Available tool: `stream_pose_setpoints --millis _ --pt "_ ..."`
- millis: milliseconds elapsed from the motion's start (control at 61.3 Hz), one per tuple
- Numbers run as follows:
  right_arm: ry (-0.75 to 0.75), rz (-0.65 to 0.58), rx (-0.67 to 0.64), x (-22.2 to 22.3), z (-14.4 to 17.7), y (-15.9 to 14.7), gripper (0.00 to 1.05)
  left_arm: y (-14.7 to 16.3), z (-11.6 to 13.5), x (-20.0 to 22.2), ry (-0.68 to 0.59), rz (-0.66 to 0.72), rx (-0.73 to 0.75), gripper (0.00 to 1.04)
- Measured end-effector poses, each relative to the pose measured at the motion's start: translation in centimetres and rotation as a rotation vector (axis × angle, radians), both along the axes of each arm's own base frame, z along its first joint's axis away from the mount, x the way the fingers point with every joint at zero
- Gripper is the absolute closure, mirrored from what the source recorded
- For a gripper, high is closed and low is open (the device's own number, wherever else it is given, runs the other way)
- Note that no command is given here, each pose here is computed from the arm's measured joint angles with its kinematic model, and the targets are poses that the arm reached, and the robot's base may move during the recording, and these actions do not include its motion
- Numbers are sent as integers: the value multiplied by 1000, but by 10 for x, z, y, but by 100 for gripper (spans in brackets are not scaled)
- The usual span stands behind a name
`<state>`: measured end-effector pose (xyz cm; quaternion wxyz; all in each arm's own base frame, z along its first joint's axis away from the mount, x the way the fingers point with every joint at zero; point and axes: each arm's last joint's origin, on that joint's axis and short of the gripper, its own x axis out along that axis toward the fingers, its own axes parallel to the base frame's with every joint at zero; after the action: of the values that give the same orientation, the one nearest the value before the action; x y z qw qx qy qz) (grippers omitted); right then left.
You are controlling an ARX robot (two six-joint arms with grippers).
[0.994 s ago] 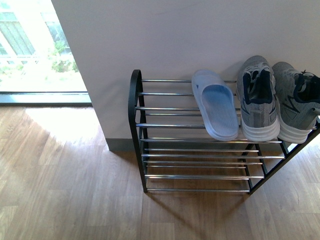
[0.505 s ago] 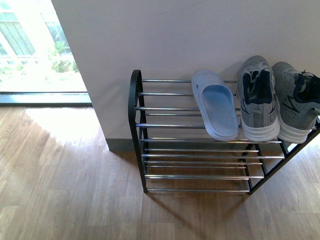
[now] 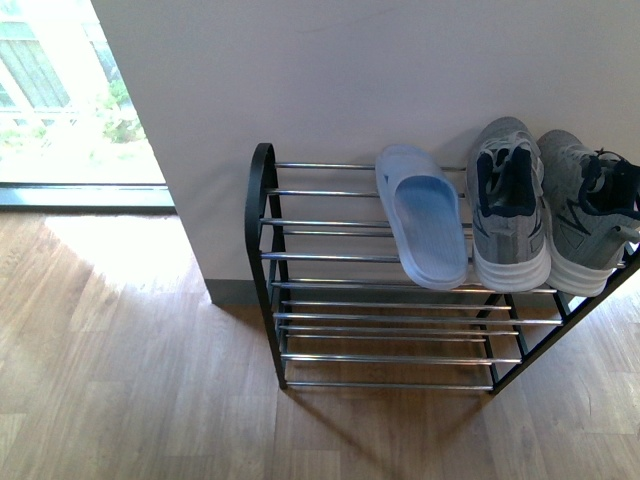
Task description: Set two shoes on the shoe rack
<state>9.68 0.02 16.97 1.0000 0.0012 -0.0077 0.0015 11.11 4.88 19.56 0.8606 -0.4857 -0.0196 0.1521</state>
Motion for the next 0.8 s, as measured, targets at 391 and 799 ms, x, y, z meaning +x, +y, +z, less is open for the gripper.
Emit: stream_pose_setpoints --millis 391,799 --pt "2 -1 0 0 0 0 9 0 0 0 -1 -3 0 103" --pt "1 -5 0 0 0 0 9 -1 3 16 227 61 261 103"
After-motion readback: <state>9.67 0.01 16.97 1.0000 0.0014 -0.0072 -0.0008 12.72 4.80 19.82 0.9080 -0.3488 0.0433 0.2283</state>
